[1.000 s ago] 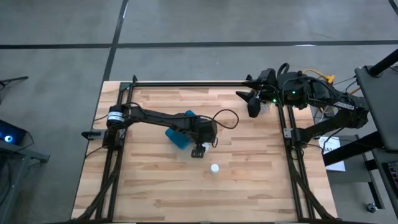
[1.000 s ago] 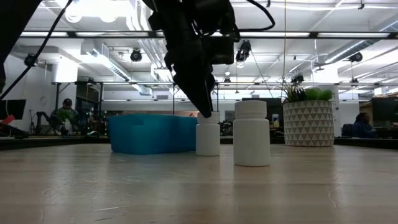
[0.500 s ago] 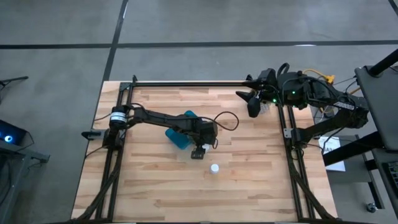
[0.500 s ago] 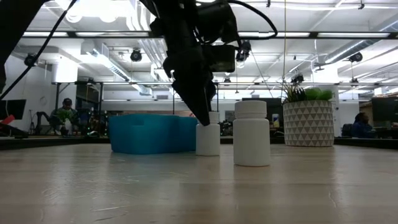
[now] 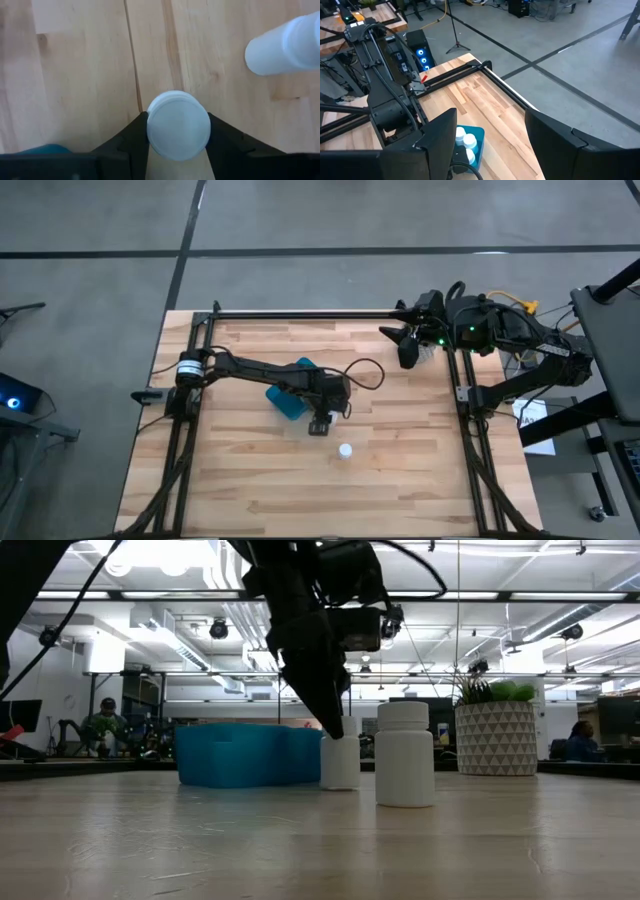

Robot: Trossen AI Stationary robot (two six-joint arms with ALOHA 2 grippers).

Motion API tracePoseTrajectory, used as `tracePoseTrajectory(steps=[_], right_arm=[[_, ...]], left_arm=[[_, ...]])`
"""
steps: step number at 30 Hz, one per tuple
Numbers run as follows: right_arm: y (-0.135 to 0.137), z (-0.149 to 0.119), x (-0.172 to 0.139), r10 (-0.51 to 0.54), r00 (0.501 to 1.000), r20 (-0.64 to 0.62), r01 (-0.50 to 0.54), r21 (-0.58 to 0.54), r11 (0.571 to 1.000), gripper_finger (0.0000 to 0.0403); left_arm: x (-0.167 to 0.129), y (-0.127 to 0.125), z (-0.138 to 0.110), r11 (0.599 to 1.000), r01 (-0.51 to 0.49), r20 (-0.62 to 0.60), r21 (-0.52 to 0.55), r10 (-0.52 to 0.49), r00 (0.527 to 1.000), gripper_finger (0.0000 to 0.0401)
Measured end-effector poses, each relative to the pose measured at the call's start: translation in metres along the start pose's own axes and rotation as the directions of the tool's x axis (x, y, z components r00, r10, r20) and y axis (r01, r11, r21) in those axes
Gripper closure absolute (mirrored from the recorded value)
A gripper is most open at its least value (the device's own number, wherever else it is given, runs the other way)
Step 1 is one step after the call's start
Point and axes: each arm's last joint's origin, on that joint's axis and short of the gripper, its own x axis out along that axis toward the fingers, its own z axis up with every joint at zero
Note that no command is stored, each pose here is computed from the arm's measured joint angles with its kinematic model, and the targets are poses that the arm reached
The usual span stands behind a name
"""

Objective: Pick and place pill bottles into a basket
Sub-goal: Put the top white pill bottle into the blue container

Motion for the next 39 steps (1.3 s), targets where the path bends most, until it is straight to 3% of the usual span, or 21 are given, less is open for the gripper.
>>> tracePoseTrajectory(steps=[10, 23, 31, 39], right_arm=[[0.000, 0.000, 0.000, 0.002, 1.000, 0.004, -0.002, 0.007, 1.000, 0.0177], [0.001, 0.000, -0.001, 0.028, 1.000, -0.002, -0.028, 0.004, 1.000, 0.0177], [0.000, 0.001, -0.003, 0.033, 0.999, 0.005, -0.033, -0.006, 0.999, 0.0177], [0.000, 0.001, -0.004, 0.033, 0.999, 0.007, -0.033, -0.005, 0.999, 0.0177]], left_arm=[[-0.013, -0.002, 0.002, 1.000, -0.023, -0.034, -0.002, 0.023, 0.999, 0.0259], [-0.074, -0.024, 0.012, 0.994, -0.105, 0.049, -0.016, 0.106, 0.993, 0.0259], [-0.094, -0.031, 0.002, 0.985, -0.161, -0.003, -0.054, 0.161, 0.987, 0.0259], [-0.115, -0.034, -0.002, 0.976, -0.194, 0.027, -0.103, 0.197, 0.980, 0.0259]])
